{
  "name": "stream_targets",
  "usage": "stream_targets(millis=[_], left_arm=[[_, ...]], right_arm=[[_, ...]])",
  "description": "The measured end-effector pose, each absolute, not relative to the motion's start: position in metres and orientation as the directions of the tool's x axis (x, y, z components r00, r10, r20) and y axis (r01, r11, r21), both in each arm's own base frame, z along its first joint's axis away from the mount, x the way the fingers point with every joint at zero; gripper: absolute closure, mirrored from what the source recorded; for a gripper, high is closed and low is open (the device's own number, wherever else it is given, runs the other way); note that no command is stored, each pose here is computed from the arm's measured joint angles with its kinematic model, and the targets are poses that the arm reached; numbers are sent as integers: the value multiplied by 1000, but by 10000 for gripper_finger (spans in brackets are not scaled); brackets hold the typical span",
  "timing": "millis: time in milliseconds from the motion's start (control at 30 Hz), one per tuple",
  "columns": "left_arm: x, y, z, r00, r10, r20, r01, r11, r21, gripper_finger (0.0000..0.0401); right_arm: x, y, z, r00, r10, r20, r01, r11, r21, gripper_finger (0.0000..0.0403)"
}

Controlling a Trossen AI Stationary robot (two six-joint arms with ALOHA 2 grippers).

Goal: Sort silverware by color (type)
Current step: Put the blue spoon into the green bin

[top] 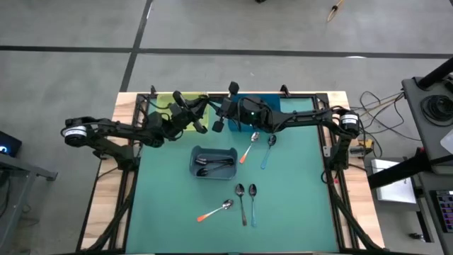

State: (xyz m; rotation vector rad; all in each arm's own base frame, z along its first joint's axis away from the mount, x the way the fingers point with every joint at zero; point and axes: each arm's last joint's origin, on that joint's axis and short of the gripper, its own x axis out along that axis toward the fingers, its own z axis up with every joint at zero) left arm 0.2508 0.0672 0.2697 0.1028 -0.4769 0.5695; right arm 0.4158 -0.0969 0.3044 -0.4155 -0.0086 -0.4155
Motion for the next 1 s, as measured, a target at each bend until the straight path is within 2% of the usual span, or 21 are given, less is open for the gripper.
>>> stream_targets(millis=[267,433,667,800,1000], left_arm=[[245,67,275,745,506,436,-555,832,-18,295],[234,65,283,755,513,409,-573,819,28,261],[198,57,288,744,541,393,-613,786,77,246],[173,54,285,681,604,414,-683,727,63,246],[151,48,283,660,600,453,-692,719,56,246]], right_arm=[[417,-102,311,905,-424,25,398,825,-402,395],[418,-110,321,899,-437,-36,385,825,-414,395],[412,-139,345,859,-487,-157,396,828,-397,395],[415,-161,352,885,-418,-207,336,879,-339,395],[446,-190,347,910,-335,-242,251,913,-321,395]])
